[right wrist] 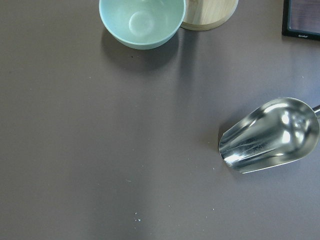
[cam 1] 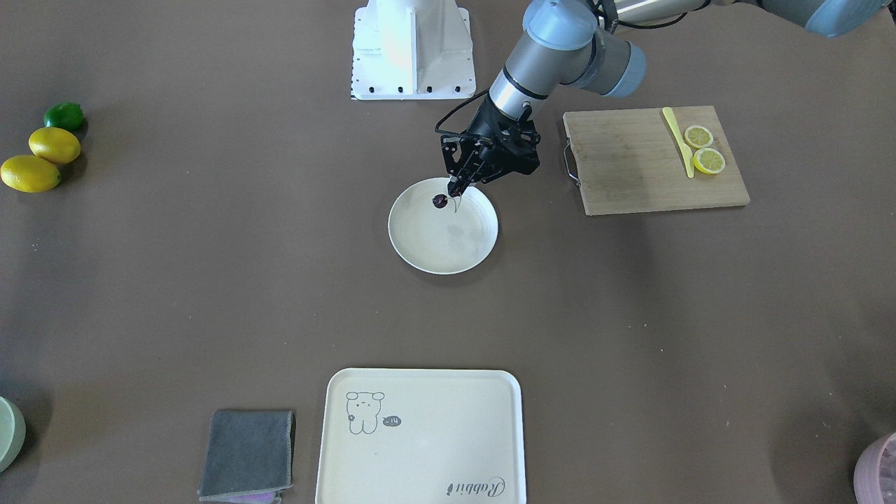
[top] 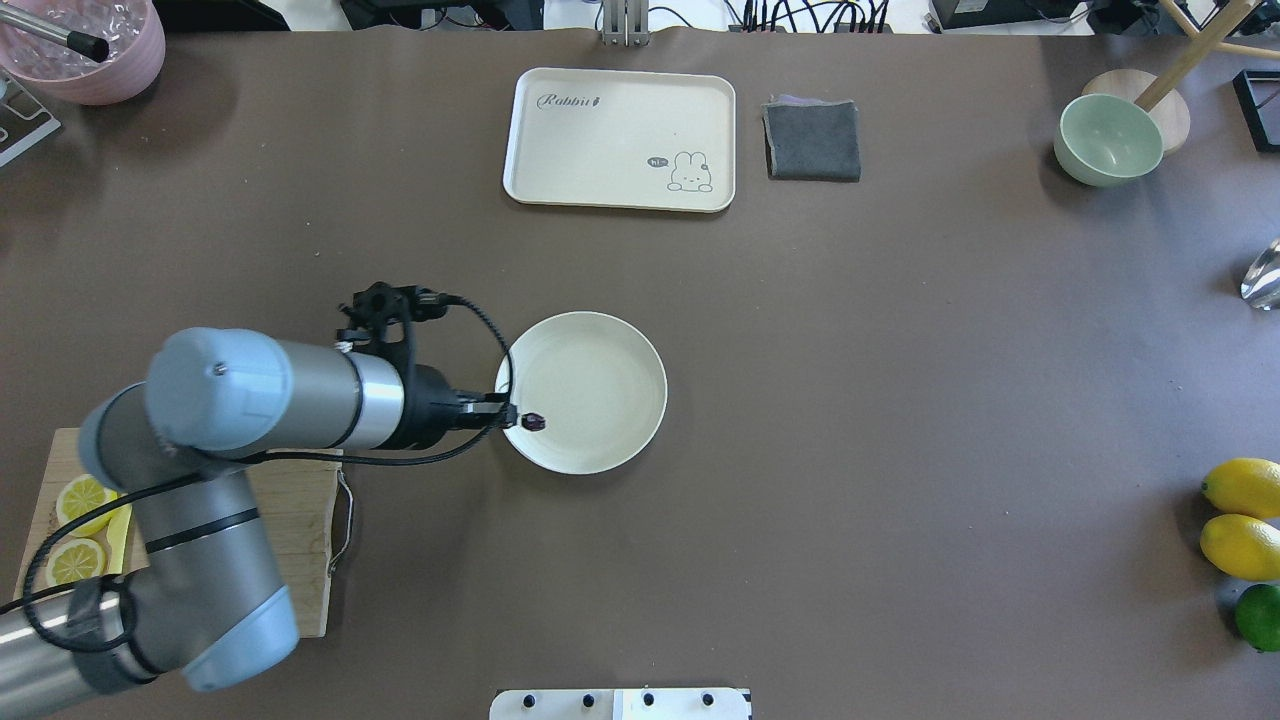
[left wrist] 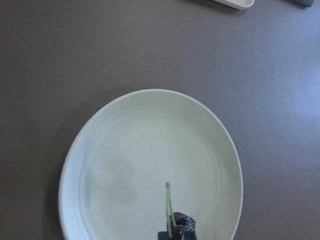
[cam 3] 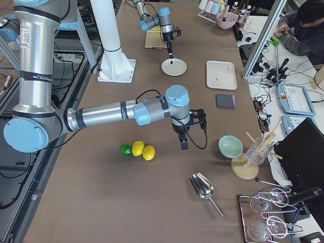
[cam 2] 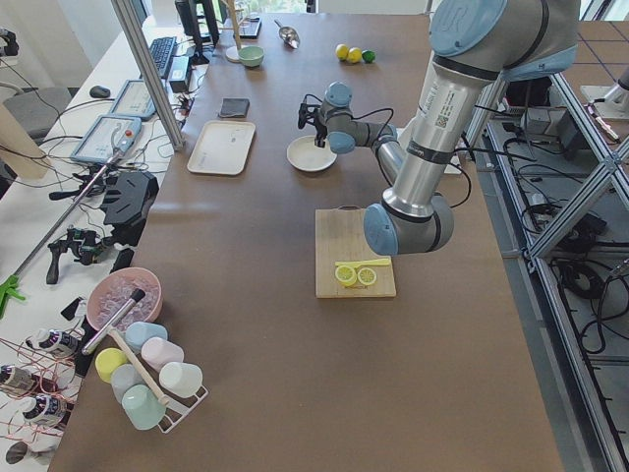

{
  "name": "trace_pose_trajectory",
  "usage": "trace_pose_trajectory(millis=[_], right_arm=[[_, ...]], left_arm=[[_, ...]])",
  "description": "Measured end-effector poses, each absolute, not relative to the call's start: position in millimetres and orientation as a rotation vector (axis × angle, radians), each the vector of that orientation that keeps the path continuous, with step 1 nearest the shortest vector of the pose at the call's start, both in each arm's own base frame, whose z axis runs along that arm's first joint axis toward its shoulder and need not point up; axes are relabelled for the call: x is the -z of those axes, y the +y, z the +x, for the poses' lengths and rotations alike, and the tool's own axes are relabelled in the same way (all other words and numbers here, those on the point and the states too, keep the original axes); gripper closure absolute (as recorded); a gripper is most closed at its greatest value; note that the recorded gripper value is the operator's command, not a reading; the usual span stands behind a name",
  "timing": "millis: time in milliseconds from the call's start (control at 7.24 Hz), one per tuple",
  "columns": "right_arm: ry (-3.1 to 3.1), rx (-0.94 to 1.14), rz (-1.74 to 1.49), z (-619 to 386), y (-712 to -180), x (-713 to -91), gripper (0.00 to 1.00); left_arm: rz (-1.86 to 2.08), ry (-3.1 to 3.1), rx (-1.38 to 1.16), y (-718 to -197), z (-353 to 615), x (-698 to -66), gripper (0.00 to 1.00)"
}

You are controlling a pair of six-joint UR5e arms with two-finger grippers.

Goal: Place red cherry on plate
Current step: 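Carry the cherries with the left gripper onto the white plate and release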

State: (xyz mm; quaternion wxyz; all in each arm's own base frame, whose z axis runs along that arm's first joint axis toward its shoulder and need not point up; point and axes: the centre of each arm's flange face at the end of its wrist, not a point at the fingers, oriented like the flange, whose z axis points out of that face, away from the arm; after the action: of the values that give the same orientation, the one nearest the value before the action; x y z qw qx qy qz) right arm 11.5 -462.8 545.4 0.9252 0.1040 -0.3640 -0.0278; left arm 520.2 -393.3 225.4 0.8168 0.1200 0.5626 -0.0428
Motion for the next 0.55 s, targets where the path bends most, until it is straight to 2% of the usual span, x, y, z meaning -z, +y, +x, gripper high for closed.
trace_pose_trajectory(millis=[553], right_arm=[[-0.737,0.012,0.144,21,-444,-583,0.00]], left_arm=[[0.268,1.190,0.111,-407,521,-219,0.02]])
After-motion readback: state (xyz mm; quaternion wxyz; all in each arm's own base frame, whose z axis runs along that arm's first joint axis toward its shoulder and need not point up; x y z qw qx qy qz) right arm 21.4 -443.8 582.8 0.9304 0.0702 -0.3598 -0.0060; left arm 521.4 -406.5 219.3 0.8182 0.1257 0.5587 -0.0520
